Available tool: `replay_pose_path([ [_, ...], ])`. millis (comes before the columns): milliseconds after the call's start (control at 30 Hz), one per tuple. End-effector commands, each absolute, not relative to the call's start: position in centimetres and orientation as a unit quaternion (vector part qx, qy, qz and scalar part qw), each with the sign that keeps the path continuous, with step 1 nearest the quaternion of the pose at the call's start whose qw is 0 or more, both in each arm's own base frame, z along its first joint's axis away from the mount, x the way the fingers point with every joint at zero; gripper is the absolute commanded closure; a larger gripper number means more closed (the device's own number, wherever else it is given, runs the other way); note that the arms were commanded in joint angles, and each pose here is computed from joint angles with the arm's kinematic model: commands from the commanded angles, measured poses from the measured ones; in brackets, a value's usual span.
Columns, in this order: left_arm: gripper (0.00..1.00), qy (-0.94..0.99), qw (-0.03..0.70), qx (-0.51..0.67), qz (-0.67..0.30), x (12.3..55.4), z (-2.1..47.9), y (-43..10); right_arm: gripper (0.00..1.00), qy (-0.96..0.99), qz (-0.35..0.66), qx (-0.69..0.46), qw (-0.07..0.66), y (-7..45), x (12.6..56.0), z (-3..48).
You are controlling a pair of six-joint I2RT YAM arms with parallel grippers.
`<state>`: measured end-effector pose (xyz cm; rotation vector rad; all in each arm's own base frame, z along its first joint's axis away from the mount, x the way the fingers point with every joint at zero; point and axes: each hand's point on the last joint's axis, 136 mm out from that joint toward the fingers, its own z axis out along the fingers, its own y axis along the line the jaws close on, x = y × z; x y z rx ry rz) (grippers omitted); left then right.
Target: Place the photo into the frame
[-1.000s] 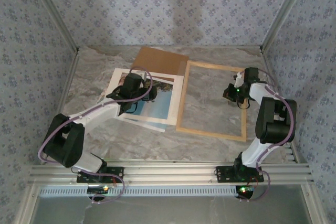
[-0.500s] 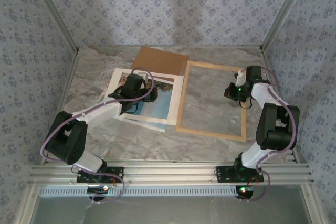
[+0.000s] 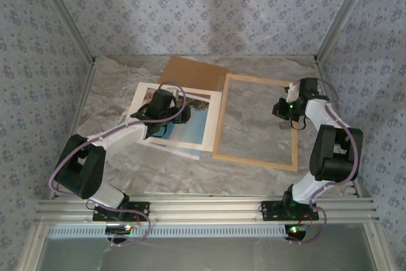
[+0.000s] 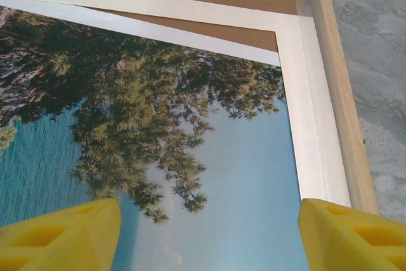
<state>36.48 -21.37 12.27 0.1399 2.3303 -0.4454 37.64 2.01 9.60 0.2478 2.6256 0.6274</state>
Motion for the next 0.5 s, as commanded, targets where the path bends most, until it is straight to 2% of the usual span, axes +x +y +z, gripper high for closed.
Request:
replay_pose_path([
  [0,0.26,0.903,0.383,0.066,-0.183,37.2,13.4,-22.1,1.00,0.943,0.226,0.085,0.228,1.5,38.3,10.6],
  [467,0.26,0.903,0.383,0.067,-0.183,37.2,13.4,-22.1,1.00,0.952,0.203,0.092,0.211,0.4,39.2,8.4],
])
